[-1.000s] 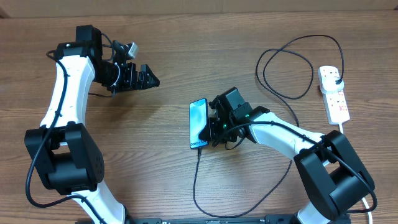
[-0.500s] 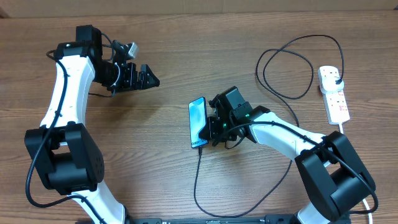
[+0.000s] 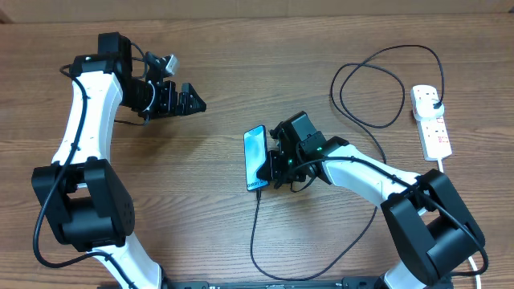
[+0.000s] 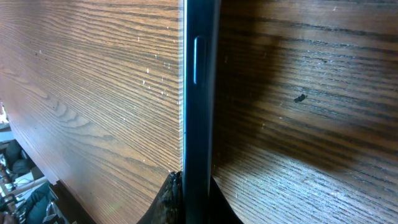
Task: Plug charger to phone and switch on socket
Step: 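Hold the phone on the table with the right gripper, then open the right gripper and lift it away from the phone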
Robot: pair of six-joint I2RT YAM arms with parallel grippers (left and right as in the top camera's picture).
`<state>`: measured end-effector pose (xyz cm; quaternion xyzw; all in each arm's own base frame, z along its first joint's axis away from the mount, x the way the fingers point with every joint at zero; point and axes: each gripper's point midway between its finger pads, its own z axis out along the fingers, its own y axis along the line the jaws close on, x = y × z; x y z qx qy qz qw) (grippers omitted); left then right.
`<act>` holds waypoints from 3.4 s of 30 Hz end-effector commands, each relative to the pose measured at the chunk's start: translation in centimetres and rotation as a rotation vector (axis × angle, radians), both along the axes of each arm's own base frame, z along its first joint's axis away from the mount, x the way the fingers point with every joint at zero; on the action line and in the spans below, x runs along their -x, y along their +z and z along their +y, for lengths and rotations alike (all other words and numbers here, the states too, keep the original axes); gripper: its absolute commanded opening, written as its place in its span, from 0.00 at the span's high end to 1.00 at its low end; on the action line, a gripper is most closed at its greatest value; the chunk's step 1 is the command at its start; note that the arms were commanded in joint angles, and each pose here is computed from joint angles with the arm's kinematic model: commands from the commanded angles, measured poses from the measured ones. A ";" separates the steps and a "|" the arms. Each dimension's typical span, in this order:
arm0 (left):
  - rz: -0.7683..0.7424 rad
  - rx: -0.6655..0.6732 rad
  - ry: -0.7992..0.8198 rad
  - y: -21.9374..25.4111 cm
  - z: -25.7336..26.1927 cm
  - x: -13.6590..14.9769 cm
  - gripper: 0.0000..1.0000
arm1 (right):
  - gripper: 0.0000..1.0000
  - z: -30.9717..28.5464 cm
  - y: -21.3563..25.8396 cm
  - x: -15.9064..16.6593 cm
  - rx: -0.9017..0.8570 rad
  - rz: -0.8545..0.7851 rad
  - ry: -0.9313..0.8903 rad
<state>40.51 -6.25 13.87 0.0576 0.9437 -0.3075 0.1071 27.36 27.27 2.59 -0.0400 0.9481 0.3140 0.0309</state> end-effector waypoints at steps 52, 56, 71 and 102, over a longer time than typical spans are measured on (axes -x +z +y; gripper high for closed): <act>-0.020 -0.008 -0.003 0.7 -0.3 -0.1 0.00 | 0.29 -1.4 -1.0 -0.7 0.094 -0.047 -0.024; -0.020 -0.008 -0.003 0.7 -0.3 -0.1 0.00 | 0.03 -1.5 -1.1 -0.8 0.102 -0.048 -0.031; -0.020 -0.007 -0.003 0.7 -0.3 -0.1 0.00 | 0.00 -2.7 4.0 -1.4 0.064 -0.021 -0.129; -0.020 -0.007 -0.003 0.7 -0.3 -0.1 0.00 | 0.00 -10.1 4.9 -2.1 0.288 -0.035 -0.297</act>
